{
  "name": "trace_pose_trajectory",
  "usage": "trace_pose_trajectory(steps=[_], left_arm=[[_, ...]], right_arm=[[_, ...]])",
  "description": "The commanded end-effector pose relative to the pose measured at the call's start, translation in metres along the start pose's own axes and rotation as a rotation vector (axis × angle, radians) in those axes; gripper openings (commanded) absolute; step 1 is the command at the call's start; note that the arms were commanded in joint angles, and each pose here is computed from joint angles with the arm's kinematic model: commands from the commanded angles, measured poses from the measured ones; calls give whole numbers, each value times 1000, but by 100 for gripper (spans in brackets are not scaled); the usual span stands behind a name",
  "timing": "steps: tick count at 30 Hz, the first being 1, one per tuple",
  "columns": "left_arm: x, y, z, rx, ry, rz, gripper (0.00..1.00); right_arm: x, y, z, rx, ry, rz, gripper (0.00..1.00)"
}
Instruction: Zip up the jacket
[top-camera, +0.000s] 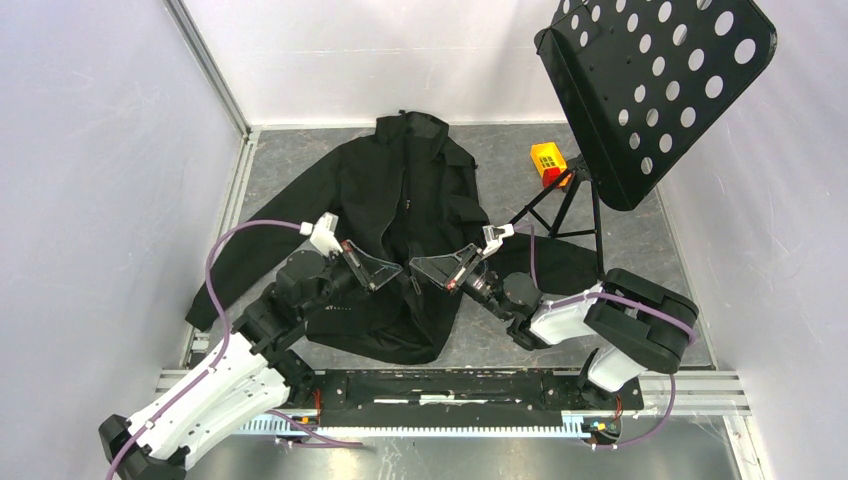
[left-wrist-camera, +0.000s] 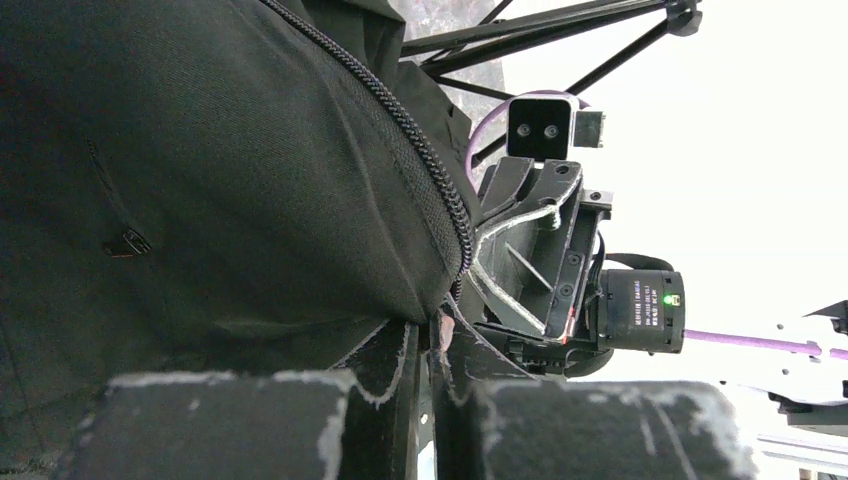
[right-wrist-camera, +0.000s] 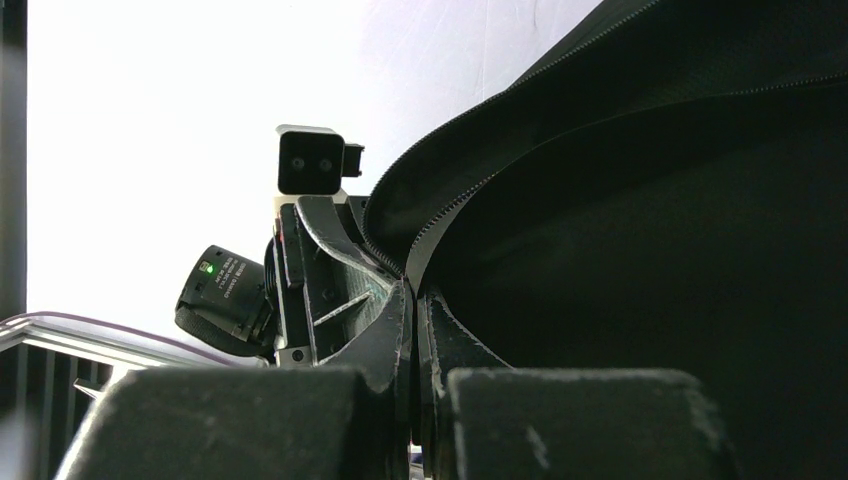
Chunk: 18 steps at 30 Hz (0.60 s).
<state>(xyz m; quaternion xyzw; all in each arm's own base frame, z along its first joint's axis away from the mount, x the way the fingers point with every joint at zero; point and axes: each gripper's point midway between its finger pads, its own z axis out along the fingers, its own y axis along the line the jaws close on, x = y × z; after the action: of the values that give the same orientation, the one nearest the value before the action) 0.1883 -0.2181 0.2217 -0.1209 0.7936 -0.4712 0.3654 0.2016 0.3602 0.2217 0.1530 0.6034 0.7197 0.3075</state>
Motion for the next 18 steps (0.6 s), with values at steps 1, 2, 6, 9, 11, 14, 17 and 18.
trace_pose_trajectory(steps=[1,2,6,9,11,14,17,18], left_arm=[[-17,-13,-9,36,-84,-19,2],[-18,-14,-10,39,-86,-18,2],[-21,-11,-10,22,-104,-17,2],[-21,-11,-8,22,-100,-17,2],[-21,-13,-7,29,-101,-17,2],[-21,-14,-6,31,-98,-16,2],[-21,-16,-7,41,-96,-13,2],[-21,-15,-7,41,-97,-12,2]], right_arm=[[-2,29,5,-104,-10,23,0],[-2,29,5,-103,-9,23,0],[-1,33,6,-117,-4,24,0],[0,35,7,-121,4,19,0],[1,32,7,-113,5,16,0],[1,31,9,-108,3,15,1],[1,28,10,-99,5,13,0],[1,27,11,-94,4,11,0]])
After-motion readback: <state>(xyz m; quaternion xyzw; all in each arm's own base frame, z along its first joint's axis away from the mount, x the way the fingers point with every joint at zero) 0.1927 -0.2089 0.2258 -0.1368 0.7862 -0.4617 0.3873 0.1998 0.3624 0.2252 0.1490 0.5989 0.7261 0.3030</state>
